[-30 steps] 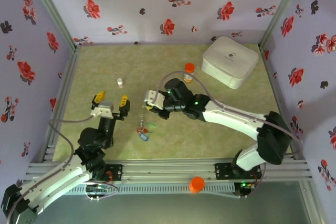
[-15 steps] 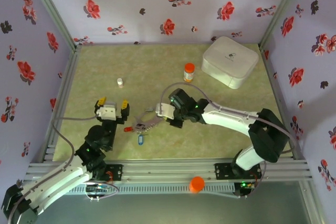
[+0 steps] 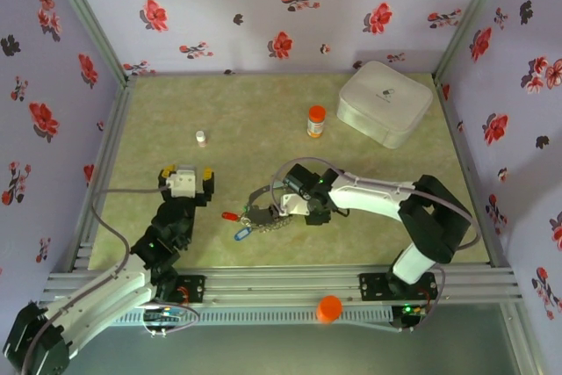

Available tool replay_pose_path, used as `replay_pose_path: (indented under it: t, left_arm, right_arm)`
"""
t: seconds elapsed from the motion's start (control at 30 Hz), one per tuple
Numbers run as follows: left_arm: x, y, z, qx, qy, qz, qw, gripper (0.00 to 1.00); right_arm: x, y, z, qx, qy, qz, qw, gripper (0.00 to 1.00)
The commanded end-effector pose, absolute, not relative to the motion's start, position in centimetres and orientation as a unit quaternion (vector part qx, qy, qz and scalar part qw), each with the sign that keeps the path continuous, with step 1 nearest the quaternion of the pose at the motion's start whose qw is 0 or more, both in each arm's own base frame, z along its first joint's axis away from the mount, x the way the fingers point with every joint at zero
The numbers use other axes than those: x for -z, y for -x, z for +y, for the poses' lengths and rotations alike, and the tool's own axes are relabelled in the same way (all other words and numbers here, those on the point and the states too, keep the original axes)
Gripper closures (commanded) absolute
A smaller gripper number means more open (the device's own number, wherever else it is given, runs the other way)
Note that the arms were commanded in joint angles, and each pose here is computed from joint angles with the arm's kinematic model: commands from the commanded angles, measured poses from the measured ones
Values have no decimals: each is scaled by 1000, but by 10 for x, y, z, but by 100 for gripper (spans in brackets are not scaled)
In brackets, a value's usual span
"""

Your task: Put the keys on the keyring

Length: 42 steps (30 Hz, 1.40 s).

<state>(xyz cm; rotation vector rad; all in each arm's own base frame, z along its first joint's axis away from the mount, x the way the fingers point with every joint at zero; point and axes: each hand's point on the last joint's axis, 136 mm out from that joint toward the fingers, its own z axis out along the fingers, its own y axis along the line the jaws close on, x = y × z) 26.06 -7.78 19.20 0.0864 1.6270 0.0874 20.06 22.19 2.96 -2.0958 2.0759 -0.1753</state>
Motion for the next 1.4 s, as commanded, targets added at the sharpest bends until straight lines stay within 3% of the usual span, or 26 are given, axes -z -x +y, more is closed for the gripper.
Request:
replay_pose_path:
  t: [0.0, 0.13, 0.27, 0.4, 0.5, 0.6, 0.8, 1.07, 1.17, 1.37]
  left_arm:
    - [-208, -266, -70, -41, -14, 721, 692, 15]
    - [-213, -273, -62, -47, -12, 721, 692, 12]
    - [-210, -283, -46, -70, 3, 728, 682, 9]
    - [-192, -292, -14, -96, 43, 747, 657, 9]
    - [-181, -292, 13, -106, 106, 751, 643, 10]
    - [-171, -293, 31, -132, 129, 752, 633, 10]
    - [-150, -308, 45, -149, 129, 766, 612, 10]
    - [-134, -342, 34, -129, 84, 768, 621, 9]
    - [-131, -358, 26, -121, 56, 767, 628, 9]
    - [-100, -387, 15, -90, 27, 803, 589, 9]
  right_arm:
    - [-43, -192, 218, 33, 700, 706, 104, 61]
    - [-75, -203, 232, -49, 635, 749, 182, 54]
    - [-126, -267, 232, -98, 454, 811, 356, 49]
    - [-159, -339, 150, -4, 202, 838, 507, 41]
    - [-161, -362, 76, 59, 56, 823, 562, 40]
    - [-140, -369, 40, 91, 9, 820, 564, 40]
    - [-111, -385, 18, 114, 0, 804, 584, 39]
    - [-97, -384, -4, 35, -46, 784, 619, 40]
    - [-90, -387, -2, 32, -40, 815, 577, 39]
    - [-87, -396, -11, 14, -62, 820, 569, 37]
